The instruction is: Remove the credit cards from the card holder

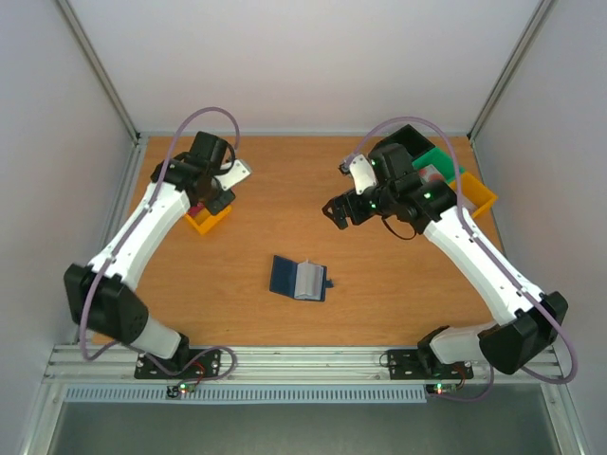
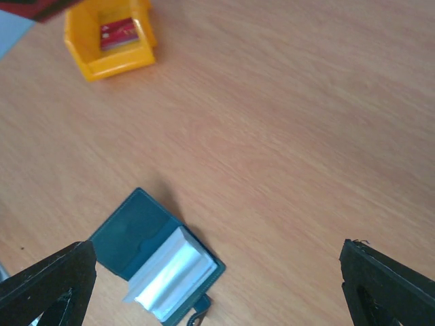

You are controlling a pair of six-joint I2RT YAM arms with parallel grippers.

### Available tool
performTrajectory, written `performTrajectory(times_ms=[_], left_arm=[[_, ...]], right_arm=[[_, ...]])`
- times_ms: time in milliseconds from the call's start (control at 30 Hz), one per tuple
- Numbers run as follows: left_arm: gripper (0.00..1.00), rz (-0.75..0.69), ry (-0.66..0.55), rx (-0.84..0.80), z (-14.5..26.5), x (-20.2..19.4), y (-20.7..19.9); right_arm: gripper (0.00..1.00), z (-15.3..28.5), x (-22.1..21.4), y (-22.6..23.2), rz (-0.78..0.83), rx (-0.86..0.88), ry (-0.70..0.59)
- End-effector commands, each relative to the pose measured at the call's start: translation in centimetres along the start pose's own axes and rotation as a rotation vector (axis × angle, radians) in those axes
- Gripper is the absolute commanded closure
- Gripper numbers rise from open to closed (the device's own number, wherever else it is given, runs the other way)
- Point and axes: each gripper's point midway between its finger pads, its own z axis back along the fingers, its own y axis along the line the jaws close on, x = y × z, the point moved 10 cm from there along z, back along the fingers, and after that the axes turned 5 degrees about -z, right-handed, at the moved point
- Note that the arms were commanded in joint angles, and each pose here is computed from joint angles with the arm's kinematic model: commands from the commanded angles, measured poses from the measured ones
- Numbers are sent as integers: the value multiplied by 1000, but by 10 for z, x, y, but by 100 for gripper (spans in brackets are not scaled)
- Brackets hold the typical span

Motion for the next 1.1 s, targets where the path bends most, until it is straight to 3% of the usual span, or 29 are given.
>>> performTrajectory(times_ms=[0, 167, 467, 1067], left_arm=[[100, -169, 207, 233, -24, -12, 54], [100, -126, 258, 301, -66, -20, 87], [100, -73, 331, 299, -129, -37, 104], [100, -39, 372, 207, -182, -56, 78]], right_arm=[[2, -8, 1, -11, -51, -59, 11], [2, -14, 2, -15, -55, -55, 26], [2, -21, 2, -17, -51, -56, 53], [2, -28, 4, -16, -43, 5, 72]])
